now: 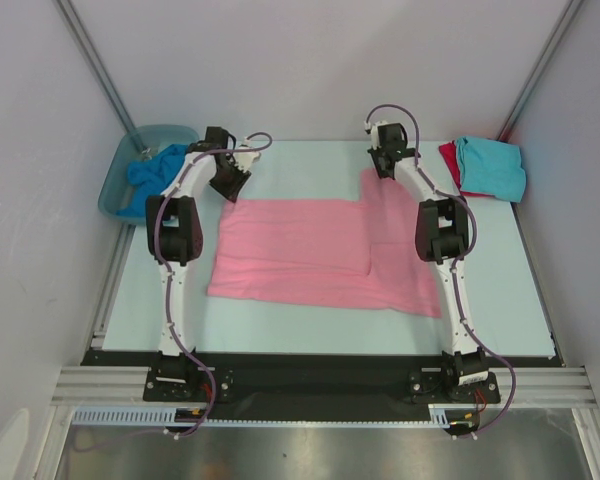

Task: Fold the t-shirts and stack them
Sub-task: Fold the tshirt

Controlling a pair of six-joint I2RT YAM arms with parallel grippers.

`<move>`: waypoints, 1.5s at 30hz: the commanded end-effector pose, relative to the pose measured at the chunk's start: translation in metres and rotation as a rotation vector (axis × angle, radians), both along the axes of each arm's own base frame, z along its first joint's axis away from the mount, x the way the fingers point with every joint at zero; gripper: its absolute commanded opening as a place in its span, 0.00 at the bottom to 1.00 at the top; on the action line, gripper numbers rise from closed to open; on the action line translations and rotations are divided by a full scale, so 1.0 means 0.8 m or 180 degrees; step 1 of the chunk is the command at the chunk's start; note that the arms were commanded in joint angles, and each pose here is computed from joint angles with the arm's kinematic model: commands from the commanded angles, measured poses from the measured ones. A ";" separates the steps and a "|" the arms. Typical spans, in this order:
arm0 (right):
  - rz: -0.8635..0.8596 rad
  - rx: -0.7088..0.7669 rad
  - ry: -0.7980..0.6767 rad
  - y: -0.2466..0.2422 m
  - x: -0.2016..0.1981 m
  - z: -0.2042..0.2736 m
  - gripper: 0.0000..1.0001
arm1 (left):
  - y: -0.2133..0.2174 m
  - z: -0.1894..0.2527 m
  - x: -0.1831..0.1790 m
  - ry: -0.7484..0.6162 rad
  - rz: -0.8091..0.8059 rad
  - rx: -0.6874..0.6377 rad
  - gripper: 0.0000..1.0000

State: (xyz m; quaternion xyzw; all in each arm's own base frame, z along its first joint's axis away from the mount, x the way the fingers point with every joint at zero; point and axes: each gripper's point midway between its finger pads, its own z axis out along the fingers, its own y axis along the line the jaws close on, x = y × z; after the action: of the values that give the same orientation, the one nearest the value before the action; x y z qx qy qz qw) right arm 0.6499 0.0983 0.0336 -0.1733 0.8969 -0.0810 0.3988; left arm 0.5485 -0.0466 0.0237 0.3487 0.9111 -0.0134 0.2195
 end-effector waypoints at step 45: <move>0.0084 -0.0153 -0.0335 0.013 0.004 0.078 0.00 | 0.013 -0.038 -0.058 0.0732 0.0150 -0.0171 0.39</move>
State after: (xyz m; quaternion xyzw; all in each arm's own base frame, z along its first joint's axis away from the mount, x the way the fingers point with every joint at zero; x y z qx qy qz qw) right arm 0.6464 0.1082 0.0386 -0.1975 0.8904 -0.0996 0.3977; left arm 0.5382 -0.0392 0.0210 0.3262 0.9226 -0.0450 0.2009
